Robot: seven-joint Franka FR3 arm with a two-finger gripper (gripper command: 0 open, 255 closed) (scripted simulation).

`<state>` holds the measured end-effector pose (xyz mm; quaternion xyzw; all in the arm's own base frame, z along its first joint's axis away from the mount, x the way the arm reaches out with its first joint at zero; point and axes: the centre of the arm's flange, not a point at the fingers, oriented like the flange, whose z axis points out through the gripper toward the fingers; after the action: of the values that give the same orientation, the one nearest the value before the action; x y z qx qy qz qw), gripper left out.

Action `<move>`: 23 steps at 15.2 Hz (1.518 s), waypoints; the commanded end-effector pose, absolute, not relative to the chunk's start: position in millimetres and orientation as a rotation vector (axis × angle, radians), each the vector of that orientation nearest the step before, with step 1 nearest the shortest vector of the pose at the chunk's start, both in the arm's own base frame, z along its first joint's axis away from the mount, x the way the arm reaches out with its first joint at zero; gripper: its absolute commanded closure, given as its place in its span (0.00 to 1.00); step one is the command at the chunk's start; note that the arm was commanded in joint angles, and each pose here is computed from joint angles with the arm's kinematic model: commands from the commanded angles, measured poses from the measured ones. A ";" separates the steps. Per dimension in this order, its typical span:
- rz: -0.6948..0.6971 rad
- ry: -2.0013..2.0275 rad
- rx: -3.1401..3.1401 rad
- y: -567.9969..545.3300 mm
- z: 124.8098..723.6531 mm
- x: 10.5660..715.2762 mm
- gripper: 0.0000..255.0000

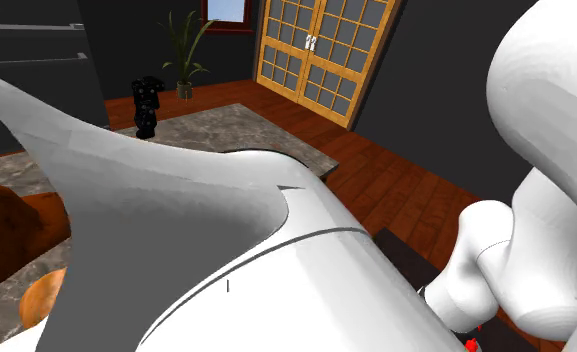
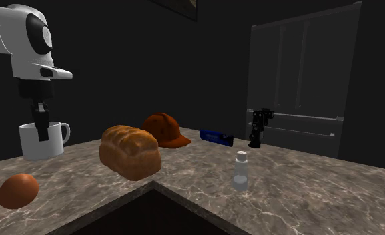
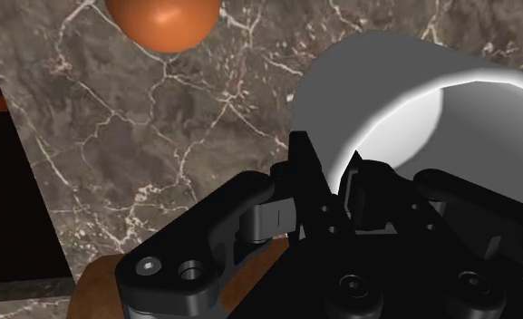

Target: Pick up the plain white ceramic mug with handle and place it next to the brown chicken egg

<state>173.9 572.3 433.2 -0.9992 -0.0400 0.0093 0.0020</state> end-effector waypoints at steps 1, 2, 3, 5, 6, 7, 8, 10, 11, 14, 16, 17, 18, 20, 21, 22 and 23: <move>0.028 -0.126 -3.134 572.7 422.6 174.0 1.00; 0.028 -0.126 -3.134 572.7 417.3 174.0 1.00; 0.028 -0.126 -3.134 572.7 412.0 174.0 1.00; 0.028 -0.126 -3.134 572.7 401.5 174.0 1.00; 0.028 -0.126 -3.134 572.7 396.2 174.0 1.00; 0.028 -0.126 -3.134 572.7 390.9 174.0 1.00; 0.028 -0.126 -3.134 572.7 385.6 174.0 1.00; 0.028 -0.126 -3.134 572.7 375.1 174.0 1.00; 0.028 -0.126 -3.134 572.7 369.8 174.0 1.00; 0.028 -0.126 -3.134 572.7 365.4 174.0 1.00; 0.028 -0.126 -3.134 572.7 365.4 174.0 1.00; 0.028 -0.126 -3.134 572.7 365.4 174.0 1.00; 0.028 -0.126 -3.134 572.7 365.4 174.0 1.00; 0.028 -0.126 -3.134 572.7 365.5 174.0 0.00; 0.028 -0.126 -3.134 572.7 365.4 174.0 0.00; 0.028 -0.126 -3.134 572.7 365.5 174.0 0.00; 0.028 -0.126 -3.134 572.7 365.5 174.0 0.00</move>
<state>174.0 572.7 365.4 -0.9992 -0.0401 0.0091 0.0025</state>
